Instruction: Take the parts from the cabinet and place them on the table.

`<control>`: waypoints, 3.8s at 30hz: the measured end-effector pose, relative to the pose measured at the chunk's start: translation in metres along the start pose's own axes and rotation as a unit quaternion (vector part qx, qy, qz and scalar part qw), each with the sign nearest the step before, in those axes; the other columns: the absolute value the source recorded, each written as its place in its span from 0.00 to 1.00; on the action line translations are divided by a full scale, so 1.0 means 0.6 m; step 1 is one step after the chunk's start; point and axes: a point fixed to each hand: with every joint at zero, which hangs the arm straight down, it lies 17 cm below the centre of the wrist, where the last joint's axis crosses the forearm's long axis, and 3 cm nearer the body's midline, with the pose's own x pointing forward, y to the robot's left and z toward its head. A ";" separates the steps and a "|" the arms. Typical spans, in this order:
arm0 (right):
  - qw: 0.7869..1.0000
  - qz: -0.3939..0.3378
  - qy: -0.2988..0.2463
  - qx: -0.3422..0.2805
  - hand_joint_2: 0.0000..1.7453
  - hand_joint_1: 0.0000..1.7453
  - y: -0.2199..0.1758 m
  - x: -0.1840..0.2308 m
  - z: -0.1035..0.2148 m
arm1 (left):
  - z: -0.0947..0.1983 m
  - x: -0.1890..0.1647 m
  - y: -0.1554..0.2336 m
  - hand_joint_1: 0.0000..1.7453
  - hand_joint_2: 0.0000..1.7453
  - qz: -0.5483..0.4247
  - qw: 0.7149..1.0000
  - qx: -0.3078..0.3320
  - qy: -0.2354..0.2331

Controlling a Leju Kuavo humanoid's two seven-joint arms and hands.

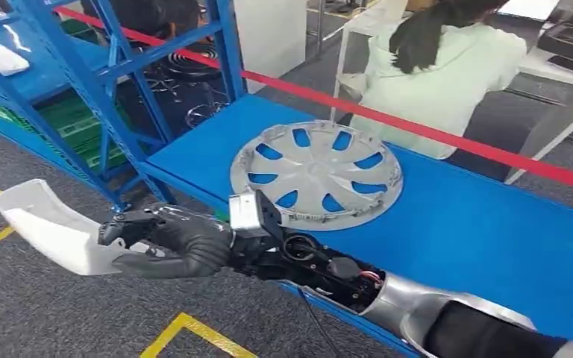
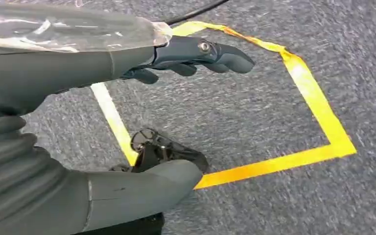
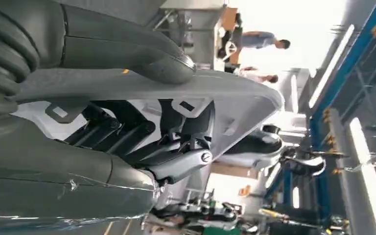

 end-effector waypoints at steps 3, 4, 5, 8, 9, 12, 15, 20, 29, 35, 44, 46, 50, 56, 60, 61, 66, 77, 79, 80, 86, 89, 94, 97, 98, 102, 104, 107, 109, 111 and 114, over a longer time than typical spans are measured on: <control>1.000 0.004 -0.002 -0.002 1.00 1.00 -0.002 0.003 -0.003 | 0.000 -0.001 0.004 0.00 1.00 -0.002 1.000 0.001 0.000; 1.000 0.005 -0.003 -0.004 1.00 1.00 -0.004 0.004 -0.004 | 0.000 0.000 0.002 0.00 1.00 -0.003 1.000 0.000 -0.001; 1.000 0.006 -0.005 -0.004 1.00 1.00 -0.005 0.007 -0.006 | -0.001 0.002 0.001 0.00 1.00 -0.002 1.000 0.000 -0.001; 1.000 0.007 -0.005 -0.006 1.00 1.00 -0.007 0.008 -0.005 | -0.002 0.008 -0.003 0.00 1.00 -0.004 1.000 -0.002 -0.004; 1.000 0.007 -0.005 -0.007 1.00 1.00 -0.007 0.007 -0.005 | -0.002 0.008 -0.003 0.00 1.00 -0.004 1.000 -0.002 -0.004; 1.000 0.007 -0.005 -0.007 1.00 1.00 -0.007 0.008 -0.005 | -0.002 0.007 0.000 0.00 1.00 -0.004 1.000 -0.001 -0.004; 1.000 0.008 -0.007 -0.008 1.00 1.00 -0.009 0.010 -0.006 | -0.004 0.014 -0.008 0.00 1.00 -0.003 1.000 -0.004 -0.007; 1.000 0.004 -0.008 -0.009 1.00 1.00 -0.011 0.013 -0.006 | -0.004 0.015 -0.009 0.00 1.00 -0.005 1.000 -0.007 -0.006; 1.000 0.001 -0.007 -0.012 1.00 1.00 -0.014 0.012 -0.004 | -0.005 0.017 -0.011 0.00 1.00 -0.005 1.000 -0.009 -0.006; 1.000 0.000 -0.008 -0.011 1.00 1.00 -0.012 0.013 -0.006 | -0.002 0.009 -0.009 0.00 1.00 -0.005 1.000 -0.008 -0.002; 1.000 -0.002 -0.006 -0.008 1.00 1.00 -0.009 0.011 -0.006 | -0.003 0.010 -0.007 0.00 1.00 -0.003 1.000 -0.007 -0.002; 1.000 -0.001 -0.006 -0.007 1.00 1.00 -0.009 0.011 -0.006 | -0.004 0.015 -0.009 0.00 1.00 -0.002 1.000 -0.007 -0.004; 1.000 -0.002 -0.007 -0.006 1.00 1.00 -0.008 0.012 -0.007 | -0.003 0.009 -0.005 0.00 1.00 -0.002 1.000 -0.005 -0.002; 1.000 -0.002 -0.005 -0.008 1.00 1.00 -0.009 0.010 -0.005 | -0.003 0.010 -0.004 0.00 1.00 -0.001 1.000 -0.005 -0.002; 1.000 -0.001 -0.005 -0.008 1.00 1.00 -0.010 0.010 -0.006 | -0.003 0.010 -0.005 0.00 1.00 -0.001 1.000 -0.006 -0.002; 1.000 -0.001 -0.005 -0.008 1.00 1.00 -0.010 0.010 -0.006 | -0.004 0.013 -0.006 0.00 1.00 -0.001 1.000 -0.006 -0.003; 1.000 0.000 -0.003 -0.008 1.00 1.00 -0.009 0.010 -0.007 | -0.002 0.006 -0.003 0.00 1.00 -0.003 1.000 -0.006 -0.001; 1.000 -0.003 -0.007 -0.010 1.00 1.00 -0.011 0.012 -0.007 | -0.004 0.015 -0.008 0.00 1.00 -0.001 1.000 -0.008 -0.004; 1.000 -0.004 -0.007 -0.010 1.00 1.00 -0.011 0.012 -0.007 | -0.004 0.014 -0.008 0.00 1.00 -0.002 1.000 -0.008 -0.004; 1.000 -0.004 -0.007 -0.010 1.00 1.00 -0.011 0.012 -0.007 | -0.004 0.012 -0.007 0.00 1.00 -0.002 1.000 -0.007 -0.003; 1.000 -0.006 -0.007 -0.011 1.00 1.00 -0.011 0.012 -0.005 | -0.004 0.015 -0.010 0.00 1.00 -0.003 1.000 -0.009 -0.005; 1.000 -0.007 -0.006 -0.010 1.00 1.00 -0.010 0.011 -0.005 | -0.003 0.013 -0.013 0.00 1.00 -0.004 1.000 -0.010 -0.004; 1.000 -0.007 -0.006 -0.008 1.00 1.00 -0.009 0.012 -0.006 | -0.002 0.010 -0.018 0.00 1.00 -0.003 1.000 -0.011 -0.003; 1.000 -0.009 -0.007 -0.005 1.00 1.00 -0.007 0.013 -0.007 | -0.001 0.004 -0.012 0.00 1.00 -0.005 1.000 -0.008 0.000; 1.000 -0.009 -0.008 -0.004 1.00 1.00 -0.006 0.013 -0.007 | -0.001 0.004 -0.013 0.00 1.00 -0.004 1.000 -0.009 0.000; 1.000 -0.011 -0.007 -0.006 1.00 1.00 -0.007 0.011 -0.006 | -0.001 0.006 -0.014 0.00 1.00 -0.004 1.000 -0.009 -0.001; 1.000 -0.011 -0.007 -0.006 1.00 1.00 -0.007 0.011 -0.006 | -0.001 0.004 -0.010 0.00 1.00 -0.005 1.000 -0.008 0.001; 1.000 -0.012 -0.007 -0.005 1.00 1.00 -0.007 0.012 -0.006 | -0.002 0.009 -0.015 0.00 1.00 -0.004 1.000 -0.010 -0.001; 1.000 -0.012 -0.008 -0.005 1.00 1.00 -0.007 0.012 -0.007 | -0.002 0.009 -0.014 0.00 1.00 -0.004 1.000 -0.010 0.000; 1.000 -0.013 -0.008 -0.005 1.00 1.00 -0.007 0.013 -0.007 | -0.002 0.006 -0.013 0.00 1.00 -0.004 1.000 -0.010 0.001; 1.000 -0.012 -0.008 -0.004 1.00 1.00 -0.007 0.014 -0.007 | -0.002 0.009 -0.014 0.00 1.00 -0.004 1.000 -0.011 -0.001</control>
